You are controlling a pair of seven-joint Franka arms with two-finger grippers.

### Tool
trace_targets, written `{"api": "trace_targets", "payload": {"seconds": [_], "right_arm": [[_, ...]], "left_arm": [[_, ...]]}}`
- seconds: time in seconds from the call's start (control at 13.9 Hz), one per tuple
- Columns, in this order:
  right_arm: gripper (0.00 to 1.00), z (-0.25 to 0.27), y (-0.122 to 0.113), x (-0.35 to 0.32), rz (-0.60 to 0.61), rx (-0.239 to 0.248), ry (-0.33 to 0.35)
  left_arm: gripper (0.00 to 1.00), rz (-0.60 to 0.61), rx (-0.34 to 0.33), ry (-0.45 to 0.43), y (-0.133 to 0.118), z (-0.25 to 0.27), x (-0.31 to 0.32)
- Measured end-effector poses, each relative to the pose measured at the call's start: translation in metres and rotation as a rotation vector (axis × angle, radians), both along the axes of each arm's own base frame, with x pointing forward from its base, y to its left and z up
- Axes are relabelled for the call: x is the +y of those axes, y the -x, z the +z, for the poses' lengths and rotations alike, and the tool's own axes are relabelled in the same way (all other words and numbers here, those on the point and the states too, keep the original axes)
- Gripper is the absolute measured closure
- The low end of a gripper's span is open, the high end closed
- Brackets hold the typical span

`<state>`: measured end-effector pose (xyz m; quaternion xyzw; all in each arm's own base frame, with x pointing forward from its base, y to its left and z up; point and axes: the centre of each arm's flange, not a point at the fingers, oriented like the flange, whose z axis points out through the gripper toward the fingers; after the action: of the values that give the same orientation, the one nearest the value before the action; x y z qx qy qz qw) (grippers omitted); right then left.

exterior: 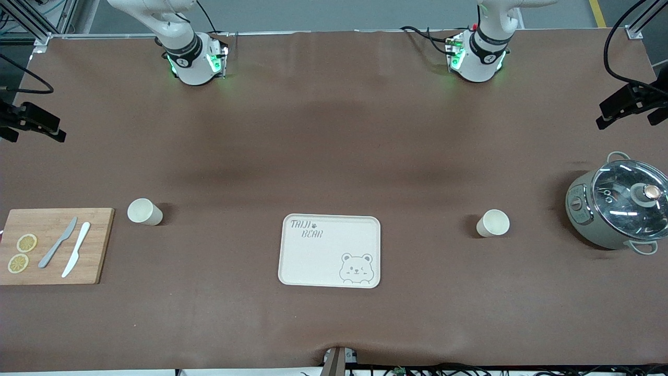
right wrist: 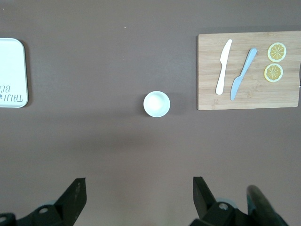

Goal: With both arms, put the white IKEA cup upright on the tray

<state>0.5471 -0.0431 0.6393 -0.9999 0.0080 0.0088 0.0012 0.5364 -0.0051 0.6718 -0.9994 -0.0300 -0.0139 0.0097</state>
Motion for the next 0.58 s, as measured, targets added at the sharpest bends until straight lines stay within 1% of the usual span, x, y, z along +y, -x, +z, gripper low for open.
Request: {"api": "trace_targets", "payload": {"seconds": [0.22, 0.58], "right_arm": [[0.00, 0.0000, 0.0000, 0.0000, 0.000, 0.000, 0.000], [0.00, 0.0000, 0.0000, 0.0000, 0.000, 0.000, 0.000]], "left_arm": [[0.00, 0.003, 0.027, 0.000, 0.0061, 0.0009, 0.0014], [0.00, 0.013, 0.034, 0.000, 0.0079, 0.0005, 0.0065]]}}
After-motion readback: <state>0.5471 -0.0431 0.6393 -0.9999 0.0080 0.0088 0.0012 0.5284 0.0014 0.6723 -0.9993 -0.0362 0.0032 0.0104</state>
